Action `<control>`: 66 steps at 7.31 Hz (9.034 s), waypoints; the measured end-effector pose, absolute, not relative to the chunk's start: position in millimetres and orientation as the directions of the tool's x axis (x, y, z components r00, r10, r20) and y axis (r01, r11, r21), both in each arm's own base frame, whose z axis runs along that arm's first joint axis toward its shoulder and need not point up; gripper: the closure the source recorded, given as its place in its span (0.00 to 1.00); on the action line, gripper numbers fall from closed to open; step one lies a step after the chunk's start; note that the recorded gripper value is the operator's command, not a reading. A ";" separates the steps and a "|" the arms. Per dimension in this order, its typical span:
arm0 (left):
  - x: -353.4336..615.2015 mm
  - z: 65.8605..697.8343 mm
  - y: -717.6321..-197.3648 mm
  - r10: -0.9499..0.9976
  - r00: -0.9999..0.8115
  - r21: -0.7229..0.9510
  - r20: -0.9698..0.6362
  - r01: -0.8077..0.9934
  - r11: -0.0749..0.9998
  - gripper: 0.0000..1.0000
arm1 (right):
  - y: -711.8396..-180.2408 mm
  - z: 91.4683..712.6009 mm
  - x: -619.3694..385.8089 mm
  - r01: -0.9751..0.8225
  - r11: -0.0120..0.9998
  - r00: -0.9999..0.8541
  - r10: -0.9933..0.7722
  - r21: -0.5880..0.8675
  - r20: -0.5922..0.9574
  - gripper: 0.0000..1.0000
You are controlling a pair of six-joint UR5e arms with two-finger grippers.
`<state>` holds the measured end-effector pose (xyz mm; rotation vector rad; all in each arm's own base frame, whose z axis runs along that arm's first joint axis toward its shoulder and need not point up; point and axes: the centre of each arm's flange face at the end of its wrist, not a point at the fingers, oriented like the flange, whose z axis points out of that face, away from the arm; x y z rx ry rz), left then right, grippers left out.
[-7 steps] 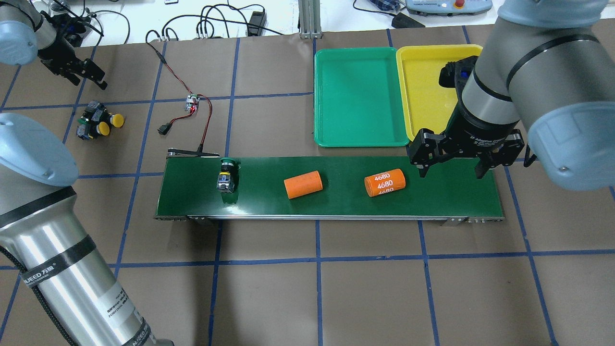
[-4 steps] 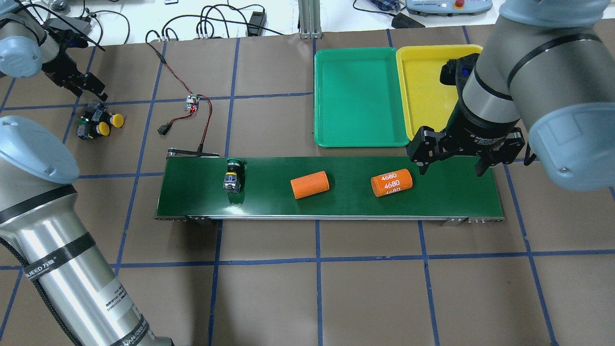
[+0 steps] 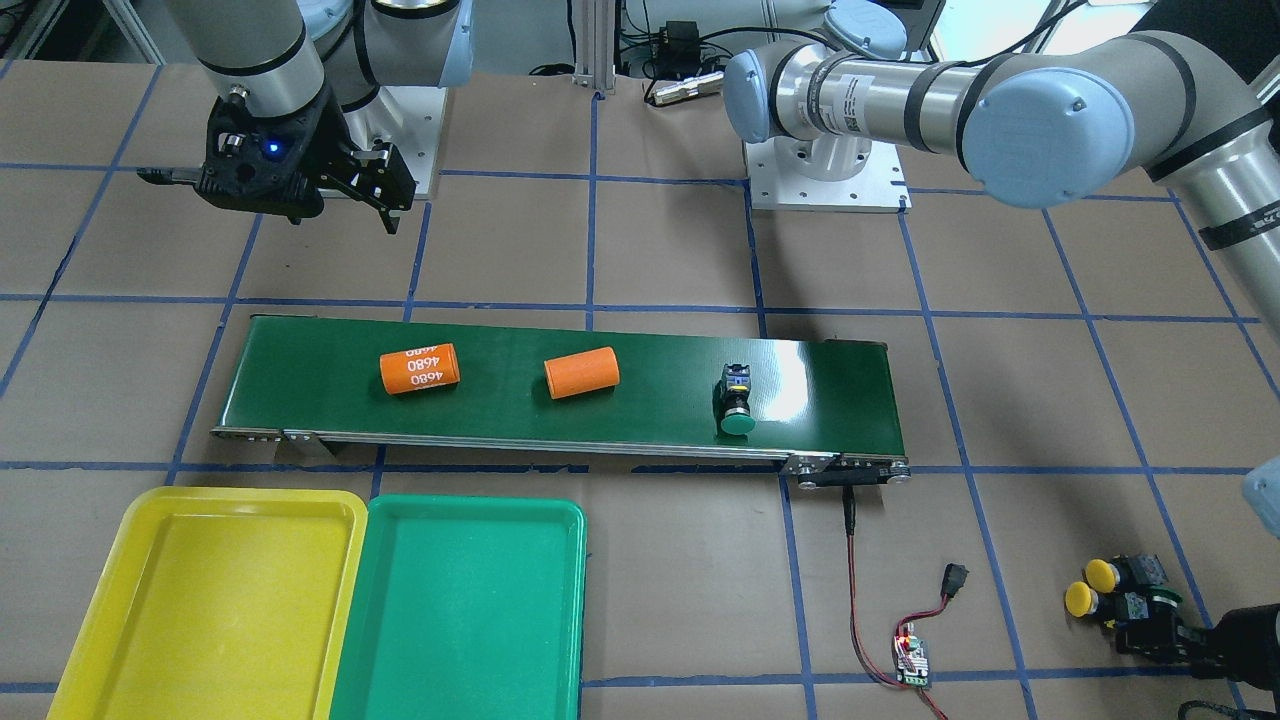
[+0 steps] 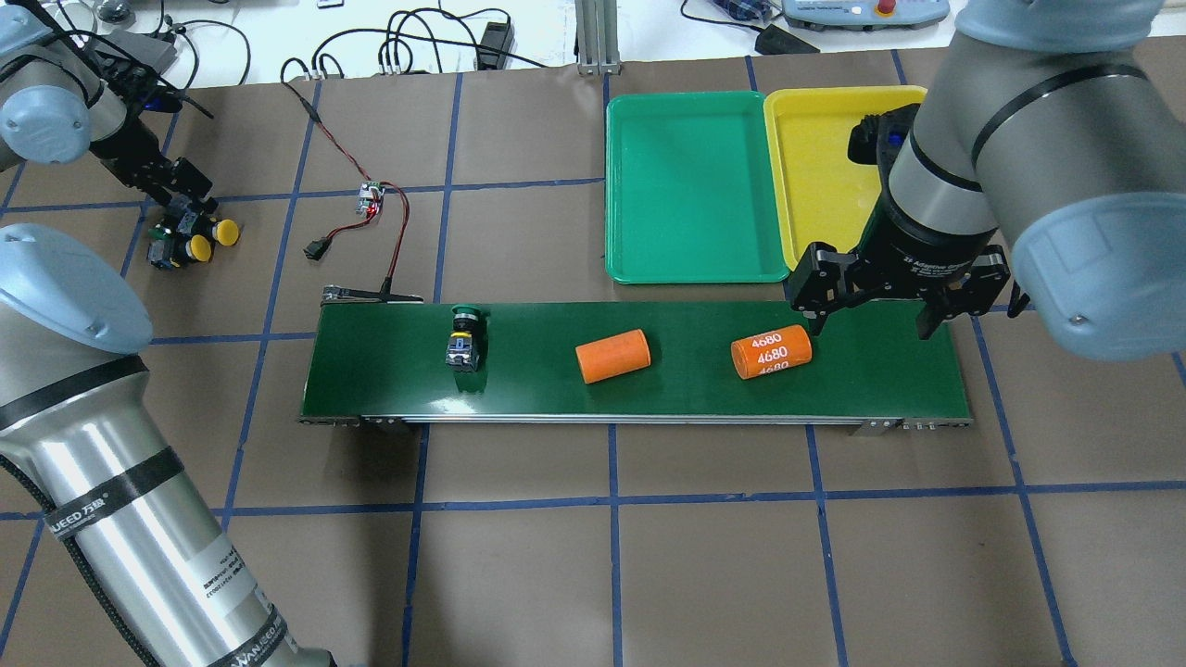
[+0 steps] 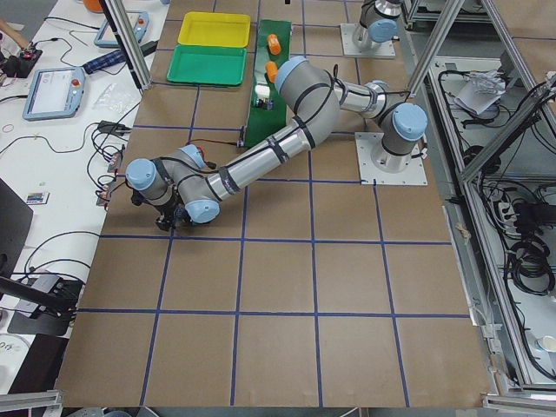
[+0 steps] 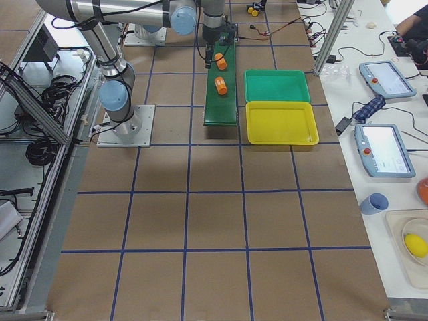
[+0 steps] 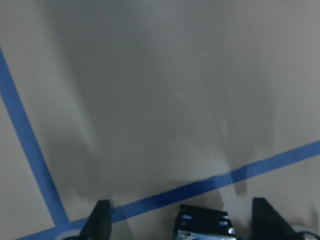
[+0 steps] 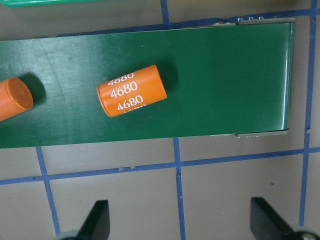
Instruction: Sort buttons by color to trays
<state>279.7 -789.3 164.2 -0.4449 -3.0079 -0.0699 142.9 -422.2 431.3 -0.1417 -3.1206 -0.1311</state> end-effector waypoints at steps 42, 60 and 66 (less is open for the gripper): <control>220.1 202.2 -724.2 0.877 -0.476 -0.031 0.068 0.877 0.479 0.00 | -473.9 271.2 332.5 0.180 0.984 -0.983 0.180 -0.001 -0.027 0.00; 62.1 311.0 -656.6 0.341 -0.915 0.109 0.214 0.369 0.923 1.00 | -634.6 259.2 230.3 0.146 0.969 -0.987 0.156 -0.201 0.033 1.00; -71.0 269.3 -559.6 -0.117 -0.988 0.210 0.101 -0.094 0.973 1.00 | -642.7 231.5 206.3 0.049 0.986 -0.993 0.065 -0.159 0.100 0.29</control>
